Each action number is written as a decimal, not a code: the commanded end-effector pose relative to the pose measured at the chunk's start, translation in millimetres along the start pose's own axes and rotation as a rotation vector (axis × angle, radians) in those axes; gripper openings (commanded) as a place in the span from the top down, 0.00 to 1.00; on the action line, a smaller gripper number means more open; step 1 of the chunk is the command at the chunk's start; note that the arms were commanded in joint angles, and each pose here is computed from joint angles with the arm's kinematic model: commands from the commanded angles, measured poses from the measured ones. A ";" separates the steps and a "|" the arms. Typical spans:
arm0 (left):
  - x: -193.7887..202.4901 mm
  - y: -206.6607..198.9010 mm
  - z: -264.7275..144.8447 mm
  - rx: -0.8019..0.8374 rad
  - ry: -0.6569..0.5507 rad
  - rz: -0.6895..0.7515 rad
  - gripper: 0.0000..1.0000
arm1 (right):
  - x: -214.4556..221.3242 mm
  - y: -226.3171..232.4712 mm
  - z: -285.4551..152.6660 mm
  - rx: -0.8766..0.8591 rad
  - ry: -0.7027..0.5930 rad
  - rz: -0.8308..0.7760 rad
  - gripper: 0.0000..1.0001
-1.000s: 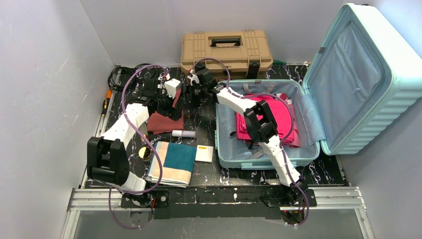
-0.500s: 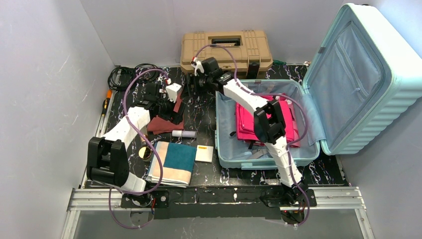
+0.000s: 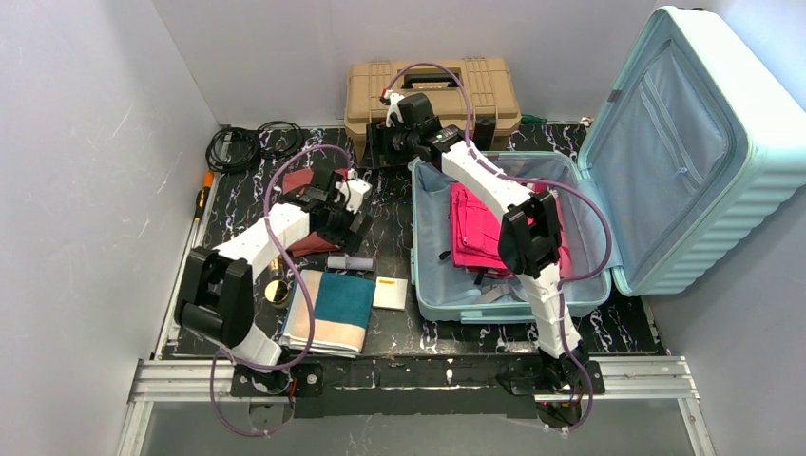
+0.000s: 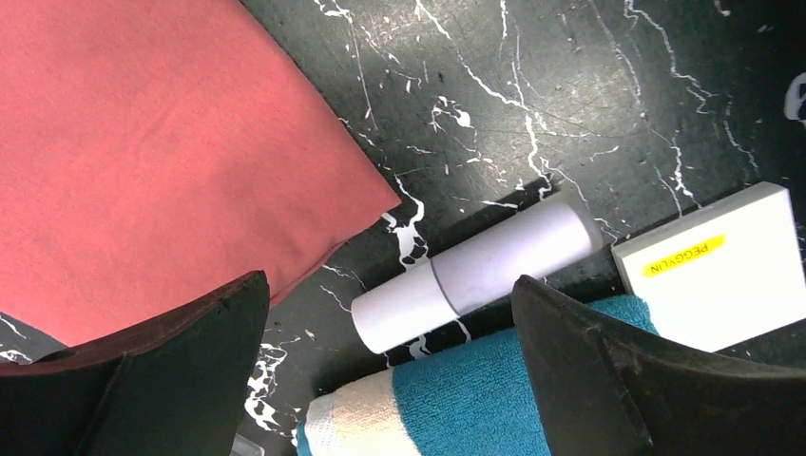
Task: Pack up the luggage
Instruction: Pick up the clothes at the center of the board.
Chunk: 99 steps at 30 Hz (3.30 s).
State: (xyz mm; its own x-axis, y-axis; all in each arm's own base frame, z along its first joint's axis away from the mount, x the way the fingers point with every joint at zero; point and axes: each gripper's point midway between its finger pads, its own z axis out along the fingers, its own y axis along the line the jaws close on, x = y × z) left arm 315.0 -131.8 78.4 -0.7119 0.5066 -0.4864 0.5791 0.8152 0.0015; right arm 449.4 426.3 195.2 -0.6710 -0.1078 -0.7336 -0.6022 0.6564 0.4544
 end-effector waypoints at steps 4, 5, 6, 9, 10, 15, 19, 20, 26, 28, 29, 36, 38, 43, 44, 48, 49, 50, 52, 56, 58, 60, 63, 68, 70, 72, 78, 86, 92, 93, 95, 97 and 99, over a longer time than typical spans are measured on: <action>1.3 25.6 10.4 -0.171 0.076 -0.016 0.03 | -6.6 -5.2 -7.1 0.044 -0.021 -0.014 0.21; 0.7 26.2 12.7 -0.174 0.077 -0.014 0.04 | -5.5 -6.2 -6.4 0.043 -0.018 -0.011 0.21; 0.3 26.8 14.8 -0.180 0.078 -0.013 0.05 | -5.6 -6.4 -6.7 0.042 -0.018 -0.011 0.21; -3.5 25.1 19.6 -0.182 0.072 -0.002 0.08 | -5.3 -7.6 -6.2 0.038 -0.015 -0.004 0.21; -5.0 24.0 20.9 -0.181 0.071 0.003 0.09 | -5.6 -7.9 -6.3 0.037 -0.016 -0.002 0.21; -9.8 16.2 28.5 -0.168 0.074 0.024 0.18 | -6.4 -10.4 -5.6 0.035 -0.015 0.006 0.21; -12.3 8.7 32.6 -0.167 0.077 0.070 0.26 | -5.2 -12.6 -3.5 0.031 -0.010 0.018 0.21; -11.0 8.4 34.3 -0.175 0.086 0.084 0.28 | -5.2 -13.1 -3.2 0.030 -0.010 0.022 0.21; 2.3 21.4 45.9 -0.259 0.156 0.120 0.29 | -2.8 -13.0 -0.8 0.011 -0.001 0.043 0.21; 3.5 25.2 47.4 -0.280 0.160 0.122 0.30 | -1.5 -11.7 0.2 0.002 0.003 0.049 0.21; 3.9 25.3 48.0 -0.283 0.160 0.123 0.31 | -0.8 -11.0 0.7 -0.004 0.005 0.052 0.21; 2.5 19.0 50.3 -0.245 0.151 0.118 0.62 | 7.2 -6.3 7.5 -0.052 0.026 0.077 0.21; 1.8 15.4 50.8 -0.224 0.143 0.113 0.78 | 11.3 -6.7 10.7 -0.059 0.036 0.092 0.21; -3.8 17.5 46.3 -0.242 0.102 0.100 1.00 | 19.7 -1.3 19.3 -0.099 0.051 0.147 0.21; -5.2 18.9 44.4 -0.247 0.087 0.092 1.00 | 21.6 0.3 21.2 -0.105 0.054 0.159 0.21; -13.3 24.0 37.4 -0.247 0.023 0.038 1.00 | 33.7 5.4 31.2 -0.134 0.079 0.234 0.21; -15.9 25.3 33.9 -0.245 0.003 0.024 1.00 | 38.0 7.0 34.0 -0.146 0.088 0.262 0.21; -18.3 26.8 31.2 -0.244 -0.018 0.010 1.00 | 44.2 8.8 37.7 -0.156 0.102 0.284 0.21; -21.4 30.3 25.3 -0.245 -0.059 -0.013 1.00 | 53.2 11.3 43.5 -0.172 0.118 0.327 0.21; -23.1 33.7 15.5 -0.236 -0.133 -0.039 1.00 | 64.9 16.5 54.7 -0.187 0.134 0.366 0.21; -23.3 35.2 11.1 -0.233 -0.161 -0.049 1.00 | 67.8 19.1 59.7 -0.190 0.136 0.366 0.20; -23.7 35.6 7.4 -0.226 -0.184 -0.062 1.00 | 72.8 22.4 64.6 -0.193 0.144 0.370 0.20; -22.2 36.5 5.1 -0.218 -0.202 -0.084 1.00 | 85.2 29.4 72.8 -0.200 0.166 0.379 0.20; -19.4 39.0 1.9 -0.218 -0.223 -0.111 1.00 | 102.6 45.6 81.7 -0.226 0.202 0.400 0.20; -17.1 40.2 0.5 -0.218 -0.230 -0.126 1.00 | 108.1 52.0 83.7 -0.234 0.214 0.408 0.20; -17.3 42.1 -3.4 -0.216 -0.247 -0.145 1.00 | 113.8 59.8 85.4 -0.239 0.226 0.406 0.20; -13.2 42.5 -6.4 -0.194 -0.269 -0.173 1.00 | 108.4 64.7 76.0 -0.219 0.224 0.370 0.20; -14.1 39.1 -8.4 -0.171 -0.292 -0.182 1.00 | 105.6 64.5 69.9 -0.198 0.212 0.385 0.20; -10.9 38.5 -11.2 -0.167 -0.291 -0.187 1.00 | 113.5 58.0 80.1 -0.193 0.226 0.414 0.20; -11.5 38.7 -12.3 -0.166 -0.293 -0.188 1.00 | 114.7 56.6 81.5 -0.189 0.227 0.416 0.20; -11.9 38.5 -14.5 -0.158 -0.294 -0.189 1.00 | 120.8 51.1 86.4 -0.177 0.234 0.423 0.20; -12.7 36.2 -17.0 -0.142 -0.296 -0.185 1.00 | 126.7 46.6 93.0 -0.170 0.239 0.428 0.20; -12.5 32.1 -19.3 -0.119 -0.297 -0.183 1.00 | 133.3 42.7 100.0 -0.164 0.245 0.426 0.20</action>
State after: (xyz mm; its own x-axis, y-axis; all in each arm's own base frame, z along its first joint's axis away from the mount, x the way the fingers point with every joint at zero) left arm 339.6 -101.5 82.9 -0.6669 0.2791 -0.6909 0.3668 0.9301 0.0217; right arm 370.2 506.7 81.1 -0.9445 -0.0523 -0.3244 -0.2972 0.5572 0.7754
